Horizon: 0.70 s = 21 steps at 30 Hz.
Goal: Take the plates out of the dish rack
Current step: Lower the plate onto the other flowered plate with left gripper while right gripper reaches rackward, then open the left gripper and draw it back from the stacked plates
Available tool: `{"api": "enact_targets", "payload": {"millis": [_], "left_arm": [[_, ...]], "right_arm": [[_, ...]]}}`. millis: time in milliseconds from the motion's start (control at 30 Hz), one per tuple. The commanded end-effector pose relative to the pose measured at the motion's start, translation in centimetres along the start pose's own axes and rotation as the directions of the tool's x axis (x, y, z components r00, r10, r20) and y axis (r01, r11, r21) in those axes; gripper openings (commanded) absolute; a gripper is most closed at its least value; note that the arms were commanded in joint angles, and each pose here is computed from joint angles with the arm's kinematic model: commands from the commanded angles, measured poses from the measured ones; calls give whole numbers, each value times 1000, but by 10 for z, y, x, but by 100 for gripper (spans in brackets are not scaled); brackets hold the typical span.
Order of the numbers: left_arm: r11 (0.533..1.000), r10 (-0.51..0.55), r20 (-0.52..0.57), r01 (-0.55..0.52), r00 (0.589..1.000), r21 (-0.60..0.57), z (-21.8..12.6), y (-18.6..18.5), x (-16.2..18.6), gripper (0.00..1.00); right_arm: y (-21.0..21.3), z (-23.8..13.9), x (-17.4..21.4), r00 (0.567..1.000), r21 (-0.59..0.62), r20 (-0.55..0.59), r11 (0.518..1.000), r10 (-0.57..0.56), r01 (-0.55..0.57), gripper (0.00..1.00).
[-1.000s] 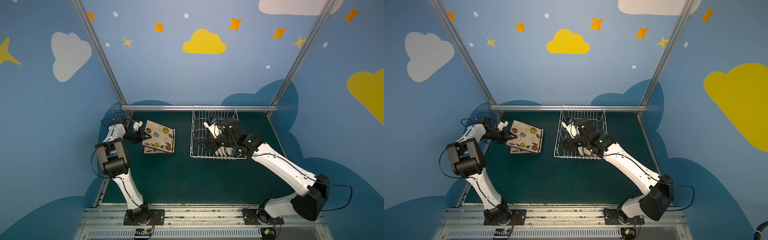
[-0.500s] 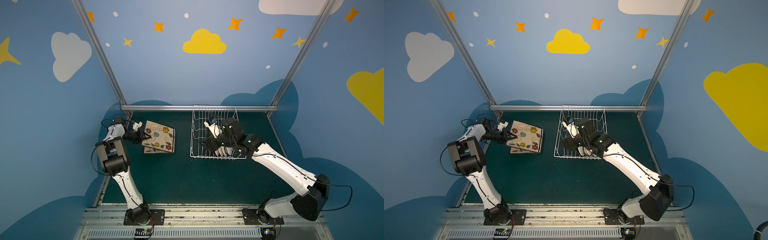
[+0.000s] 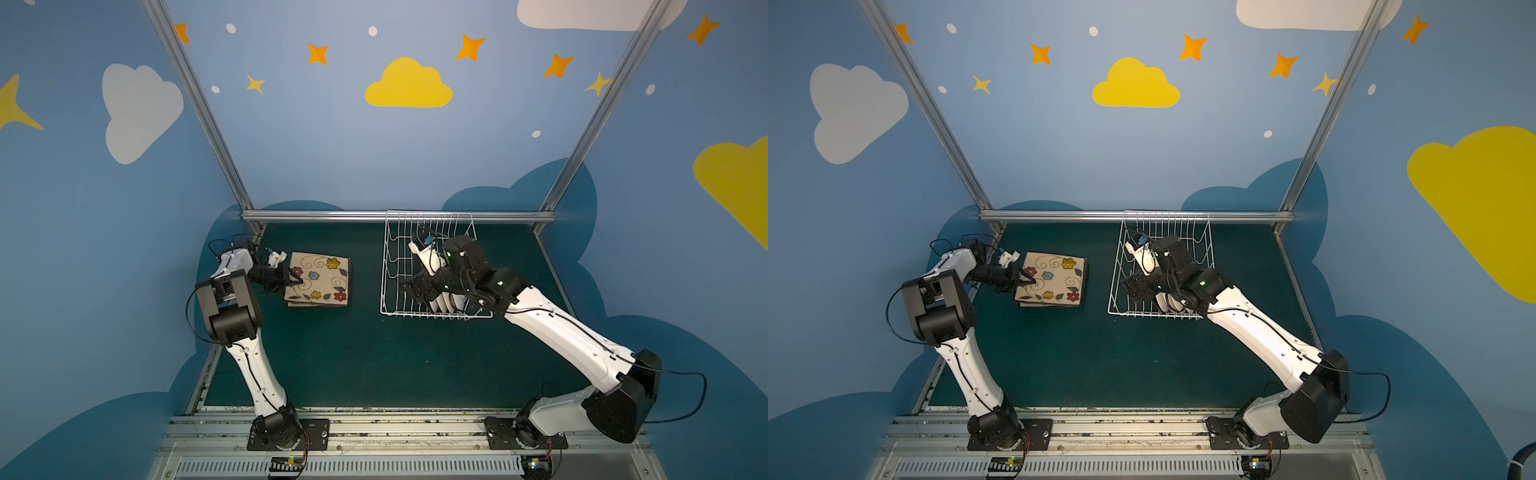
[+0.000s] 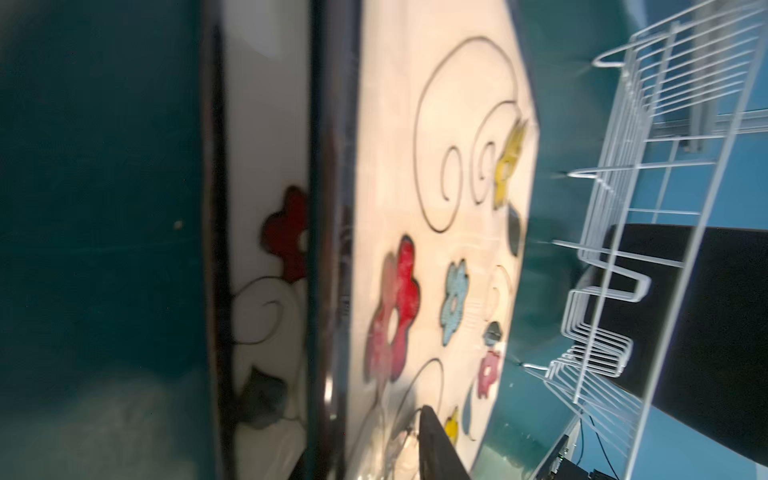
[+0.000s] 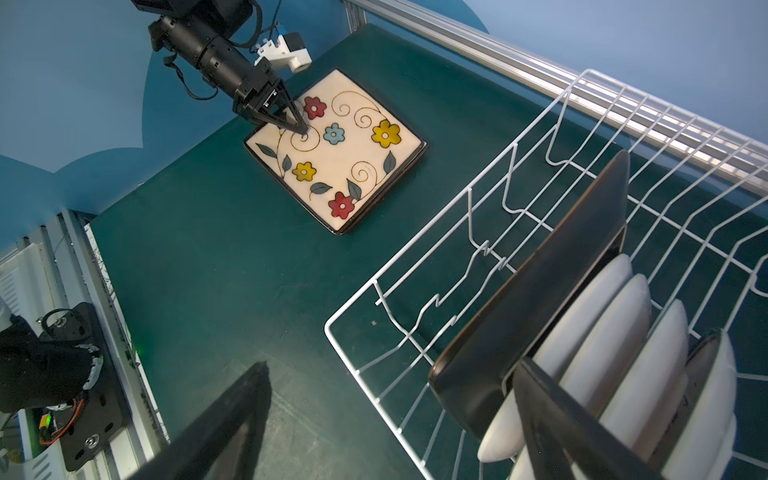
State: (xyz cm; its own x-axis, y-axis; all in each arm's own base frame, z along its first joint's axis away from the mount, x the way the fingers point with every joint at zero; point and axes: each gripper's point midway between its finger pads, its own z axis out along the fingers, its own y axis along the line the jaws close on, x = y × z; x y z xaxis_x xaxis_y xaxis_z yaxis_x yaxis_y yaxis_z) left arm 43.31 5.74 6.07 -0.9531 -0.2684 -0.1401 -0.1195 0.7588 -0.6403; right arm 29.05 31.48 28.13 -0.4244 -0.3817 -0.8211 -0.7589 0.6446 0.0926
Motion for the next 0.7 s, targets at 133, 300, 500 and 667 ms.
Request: {"api": "enact_targets", "payload": {"millis": [133,300,500,667], "left_arm": [[1000,8,-13,-8,1000,-12,-3,-2,1,33],[999,-6,-26,4,1000,-53,-3,7,1,34],[997,-20,-29,18,999,-70,-3,12,-1,34],[995,-26,-24,23,999,-100,-6,17,-2,37]], "right_arm": [[2,-14,-18,998,7,62,1000,-14,13,91],[1,-14,-17,998,10,62,1000,-11,10,91],[2,-13,-17,998,9,58,1000,-10,9,91],[1,-12,-15,999,13,52,1000,-8,7,91]]}}
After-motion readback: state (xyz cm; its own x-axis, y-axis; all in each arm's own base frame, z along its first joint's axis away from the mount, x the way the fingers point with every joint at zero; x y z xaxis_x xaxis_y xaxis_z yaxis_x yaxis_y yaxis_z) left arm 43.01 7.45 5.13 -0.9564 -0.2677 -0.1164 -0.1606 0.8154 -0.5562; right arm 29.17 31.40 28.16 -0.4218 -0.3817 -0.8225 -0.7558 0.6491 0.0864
